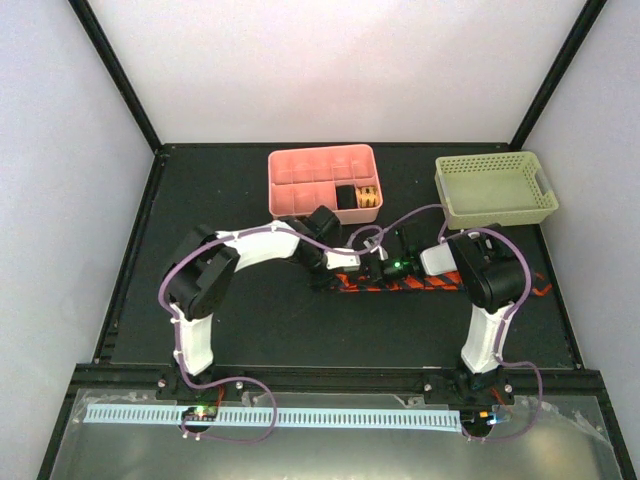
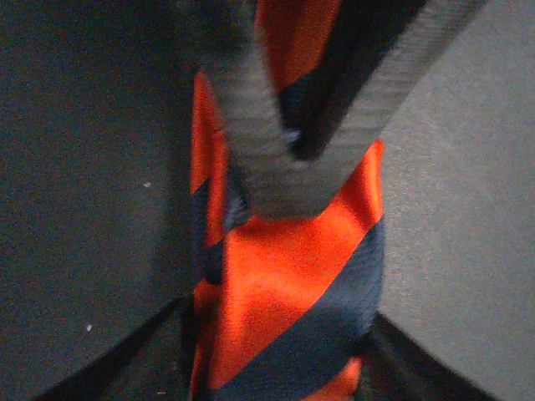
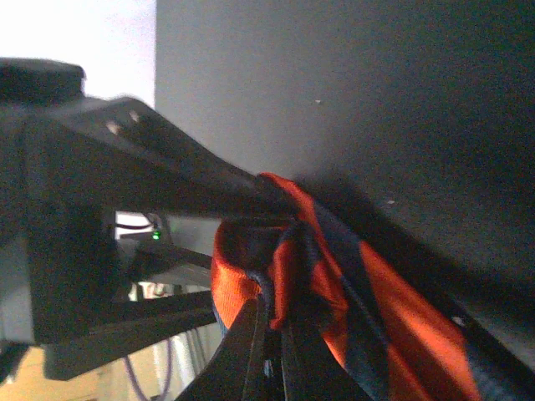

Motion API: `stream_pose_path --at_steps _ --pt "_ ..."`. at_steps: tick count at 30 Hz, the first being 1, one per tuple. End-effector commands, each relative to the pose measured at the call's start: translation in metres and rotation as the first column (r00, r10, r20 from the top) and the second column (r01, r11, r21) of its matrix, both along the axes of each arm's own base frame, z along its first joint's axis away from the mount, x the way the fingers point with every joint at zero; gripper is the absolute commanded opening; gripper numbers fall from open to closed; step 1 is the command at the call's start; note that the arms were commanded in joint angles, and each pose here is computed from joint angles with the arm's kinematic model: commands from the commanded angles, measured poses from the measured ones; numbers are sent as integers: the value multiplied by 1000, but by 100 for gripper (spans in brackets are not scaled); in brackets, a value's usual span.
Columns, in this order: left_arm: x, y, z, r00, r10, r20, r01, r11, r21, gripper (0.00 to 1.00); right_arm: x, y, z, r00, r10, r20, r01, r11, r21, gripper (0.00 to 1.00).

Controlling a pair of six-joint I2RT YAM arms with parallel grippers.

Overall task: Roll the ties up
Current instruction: Roll the tie at the center of the board.

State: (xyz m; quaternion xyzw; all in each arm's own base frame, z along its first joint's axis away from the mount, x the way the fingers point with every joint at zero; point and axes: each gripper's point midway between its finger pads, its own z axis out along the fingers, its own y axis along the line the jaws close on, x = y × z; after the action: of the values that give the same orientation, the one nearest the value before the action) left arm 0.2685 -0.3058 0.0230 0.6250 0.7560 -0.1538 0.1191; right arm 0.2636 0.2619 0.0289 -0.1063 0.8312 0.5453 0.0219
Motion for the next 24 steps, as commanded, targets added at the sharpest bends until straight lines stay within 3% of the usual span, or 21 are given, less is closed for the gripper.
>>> stream_pose_path --at_steps 1,6,10,15,18,24 --pt "10 -2 46 999 50 1 -49 981 -186 70 -5 -11 -20 1000 16 8 -15 995 -103 2" --pt "14 -7 100 992 95 81 -47 884 -465 98 -4 -16 -27 1000 26 12 -24 987 -158 2" --pt "2 -2 126 978 130 161 9 748 -663 99 -2 -19 -28 999 36 39 -28 981 -192 2" --pt "-5 0 107 981 165 99 -32 648 -761 99 0 -22 -32 998 50 38 -40 973 -227 2" --pt "-14 3 86 977 160 139 9 624 -782 99 1 -24 -34 998 52 42 -40 968 -246 2" --pt "1 1 53 965 195 178 -3 683 -731 99 0 -27 -37 997 63 42 -48 959 -280 2"
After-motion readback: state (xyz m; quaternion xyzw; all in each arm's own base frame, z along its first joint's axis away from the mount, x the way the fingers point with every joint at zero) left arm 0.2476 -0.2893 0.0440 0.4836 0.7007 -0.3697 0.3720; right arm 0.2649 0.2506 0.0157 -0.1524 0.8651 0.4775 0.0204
